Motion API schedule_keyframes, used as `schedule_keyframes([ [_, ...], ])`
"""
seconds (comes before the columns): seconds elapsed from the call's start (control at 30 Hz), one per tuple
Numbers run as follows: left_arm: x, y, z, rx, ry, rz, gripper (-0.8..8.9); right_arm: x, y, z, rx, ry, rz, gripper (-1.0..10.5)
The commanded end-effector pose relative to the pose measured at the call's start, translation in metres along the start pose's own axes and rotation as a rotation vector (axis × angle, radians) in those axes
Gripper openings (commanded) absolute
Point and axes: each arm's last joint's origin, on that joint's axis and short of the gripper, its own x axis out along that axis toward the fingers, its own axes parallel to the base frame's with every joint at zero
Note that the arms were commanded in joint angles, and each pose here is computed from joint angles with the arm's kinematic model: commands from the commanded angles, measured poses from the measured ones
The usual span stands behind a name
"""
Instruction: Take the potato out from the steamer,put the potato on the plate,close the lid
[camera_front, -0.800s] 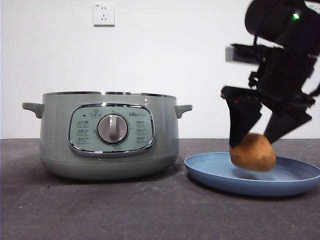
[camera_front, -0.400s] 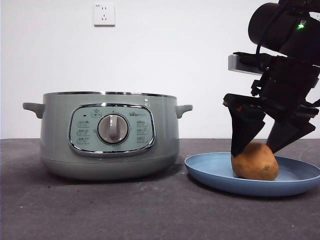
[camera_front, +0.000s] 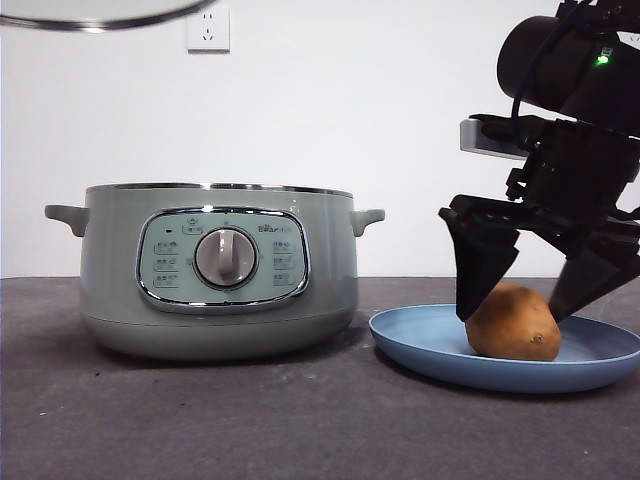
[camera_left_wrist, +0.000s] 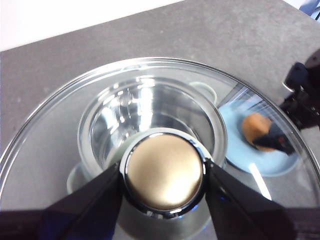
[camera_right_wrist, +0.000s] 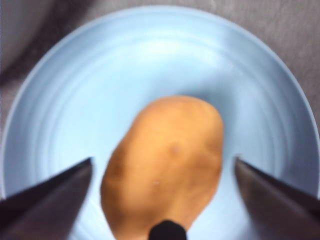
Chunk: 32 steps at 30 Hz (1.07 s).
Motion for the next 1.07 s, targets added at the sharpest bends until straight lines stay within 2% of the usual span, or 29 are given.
schedule_keyframes([
  [0.03,0.012,0.002,0.011,0.047,-0.061,-0.026,-0.09,-0.004,0.0,0.002,0.009,-0.017,-0.002,5.5],
  [0.17,0.038,0.005,0.018,0.063,-0.057,-0.043,-0.09,-0.026,0.001,0.009,0.012,-0.091,0.001,5.5],
  [0.43,0.097,0.009,0.022,0.097,0.0,-0.079,-0.09,-0.103,0.005,0.009,0.033,-0.334,0.007,5.4],
  [0.77,0.154,0.013,0.017,0.105,0.044,-0.104,-0.09,-0.189,0.009,-0.024,0.047,-0.584,0.029,5.4],
  [1.07,0.188,0.02,0.008,0.116,0.088,-0.084,-0.09,-0.227,0.01,-0.052,0.064,-0.701,0.05,5.4],
])
